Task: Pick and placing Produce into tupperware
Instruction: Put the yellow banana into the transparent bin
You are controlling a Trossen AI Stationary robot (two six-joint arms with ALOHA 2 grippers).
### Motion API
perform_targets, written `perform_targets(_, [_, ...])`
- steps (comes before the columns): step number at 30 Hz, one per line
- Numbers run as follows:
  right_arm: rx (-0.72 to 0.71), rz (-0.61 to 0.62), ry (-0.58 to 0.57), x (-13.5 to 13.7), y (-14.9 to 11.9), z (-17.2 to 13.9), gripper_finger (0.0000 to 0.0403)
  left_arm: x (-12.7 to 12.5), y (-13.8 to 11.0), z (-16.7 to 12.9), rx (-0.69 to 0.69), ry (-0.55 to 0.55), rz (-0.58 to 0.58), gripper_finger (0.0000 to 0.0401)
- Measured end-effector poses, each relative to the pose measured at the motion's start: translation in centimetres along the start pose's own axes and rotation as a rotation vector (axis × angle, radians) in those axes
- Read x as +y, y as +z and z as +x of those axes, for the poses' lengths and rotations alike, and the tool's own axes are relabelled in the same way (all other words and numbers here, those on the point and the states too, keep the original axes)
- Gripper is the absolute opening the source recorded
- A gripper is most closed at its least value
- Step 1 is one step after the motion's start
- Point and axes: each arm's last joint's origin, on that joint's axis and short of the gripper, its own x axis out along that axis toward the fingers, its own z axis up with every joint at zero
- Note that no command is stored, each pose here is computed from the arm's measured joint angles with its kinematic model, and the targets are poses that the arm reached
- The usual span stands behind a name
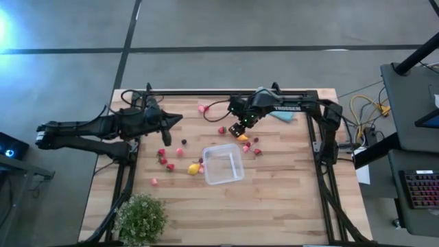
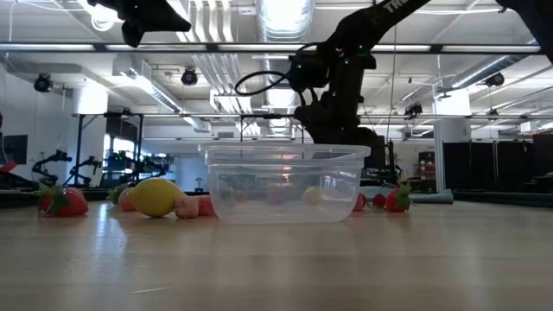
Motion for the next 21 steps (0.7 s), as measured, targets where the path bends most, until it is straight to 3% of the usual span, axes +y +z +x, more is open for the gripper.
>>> perform_targets(7, [0.009,-0.011,-0.001,0.9,0.3,1.8,0.0227,-0.1,0.0,-0.3,0.008,-0.056,-0.032,0.0000])
perform_targets(21, [0.056,-0.021,-0.019,1.7,1.1,4.5,0.0226,-0.4,-0.4,0.6,0.045,-0.050,-0.042,0.0000])
